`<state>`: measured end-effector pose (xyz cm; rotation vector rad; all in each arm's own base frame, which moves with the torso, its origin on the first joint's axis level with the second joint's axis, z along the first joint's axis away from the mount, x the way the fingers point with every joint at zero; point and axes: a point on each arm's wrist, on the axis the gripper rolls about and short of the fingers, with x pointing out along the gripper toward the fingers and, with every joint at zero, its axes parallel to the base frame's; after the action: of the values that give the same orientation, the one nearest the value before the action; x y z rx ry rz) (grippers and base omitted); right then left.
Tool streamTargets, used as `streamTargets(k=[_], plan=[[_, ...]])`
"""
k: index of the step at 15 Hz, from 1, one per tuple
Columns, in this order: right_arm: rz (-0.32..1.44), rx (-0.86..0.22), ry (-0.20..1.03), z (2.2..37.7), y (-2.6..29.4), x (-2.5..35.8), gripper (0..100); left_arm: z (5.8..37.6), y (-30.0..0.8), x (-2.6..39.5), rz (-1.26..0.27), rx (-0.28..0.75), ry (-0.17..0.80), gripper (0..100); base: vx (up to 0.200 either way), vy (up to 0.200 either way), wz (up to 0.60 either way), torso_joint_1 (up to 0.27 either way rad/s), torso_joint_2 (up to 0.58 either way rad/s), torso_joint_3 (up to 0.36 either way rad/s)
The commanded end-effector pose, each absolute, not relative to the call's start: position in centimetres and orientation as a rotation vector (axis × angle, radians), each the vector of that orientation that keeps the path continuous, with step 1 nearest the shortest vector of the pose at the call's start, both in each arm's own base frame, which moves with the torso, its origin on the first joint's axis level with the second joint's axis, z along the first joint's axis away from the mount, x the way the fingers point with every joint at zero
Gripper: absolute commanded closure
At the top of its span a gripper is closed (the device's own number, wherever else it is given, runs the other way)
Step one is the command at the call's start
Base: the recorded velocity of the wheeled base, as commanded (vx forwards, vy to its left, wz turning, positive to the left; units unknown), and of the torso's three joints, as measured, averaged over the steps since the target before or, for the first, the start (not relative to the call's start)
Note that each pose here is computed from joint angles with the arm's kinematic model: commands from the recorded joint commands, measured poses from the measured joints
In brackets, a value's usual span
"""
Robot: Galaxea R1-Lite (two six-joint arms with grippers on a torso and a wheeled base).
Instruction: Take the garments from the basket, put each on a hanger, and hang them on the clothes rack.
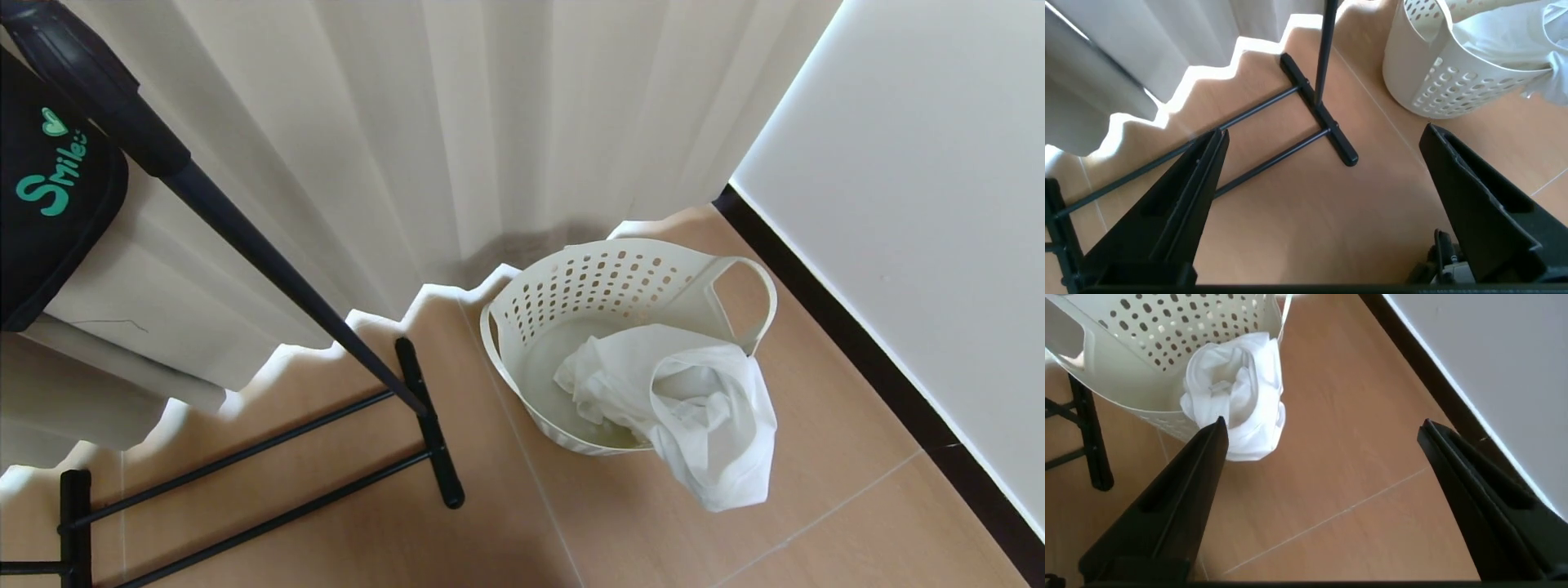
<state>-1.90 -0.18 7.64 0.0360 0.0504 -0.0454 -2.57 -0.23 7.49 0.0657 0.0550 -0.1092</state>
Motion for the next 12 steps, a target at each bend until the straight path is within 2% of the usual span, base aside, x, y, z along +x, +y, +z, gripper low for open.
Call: streamTargets(k=[1, 3, 8, 9, 11, 12], plan=[[0.063, -0.014, 0.176, 7.8, -0.2, -1.1, 0, 7.5, -0.2, -2.6, -0.108, 0.064, 0.056, 0, 0.0, 0.0, 0.0, 0.0, 0.0, 0.0], [0.156, -0.093, 0.278, 8.0, 0.0, -0.1, 0, 7.5, -0.2, -2.6, -0.108, 0.064, 0.056, 0, 0.0, 0.0, 0.0, 0.0, 0.0, 0.0], [0.318, -0.169, 0.472, 12.4, 1.3, 4.5, 0, 7.5, -0.2, -2.6, -0.108, 0.063, 0.056, 0, 0.0, 0.0, 0.0, 0.0, 0.0, 0.0], [0.436, -0.246, 0.516, 13.5, 2.5, 6.2, 0, 7.5, -0.2, -2.6, -0.108, 0.063, 0.056, 0, 0.0, 0.0, 0.0, 0.0, 0.0, 0.0], [0.498, -0.319, 0.564, 14.7, 4.1, 8.8, 0, 7.5, -0.2, -2.6, -0.105, 0.06, 0.057, 0, 0.0, 0.0, 0.0, 0.0, 0.0, 0.0], [0.534, -0.439, 0.603, 15.7, 5.7, 12.4, 0, 7.5, -0.2, -2.6, -0.105, 0.06, 0.057, 0, 0.0, 0.0, 0.0, 0.0, 0.0, 0.0]])
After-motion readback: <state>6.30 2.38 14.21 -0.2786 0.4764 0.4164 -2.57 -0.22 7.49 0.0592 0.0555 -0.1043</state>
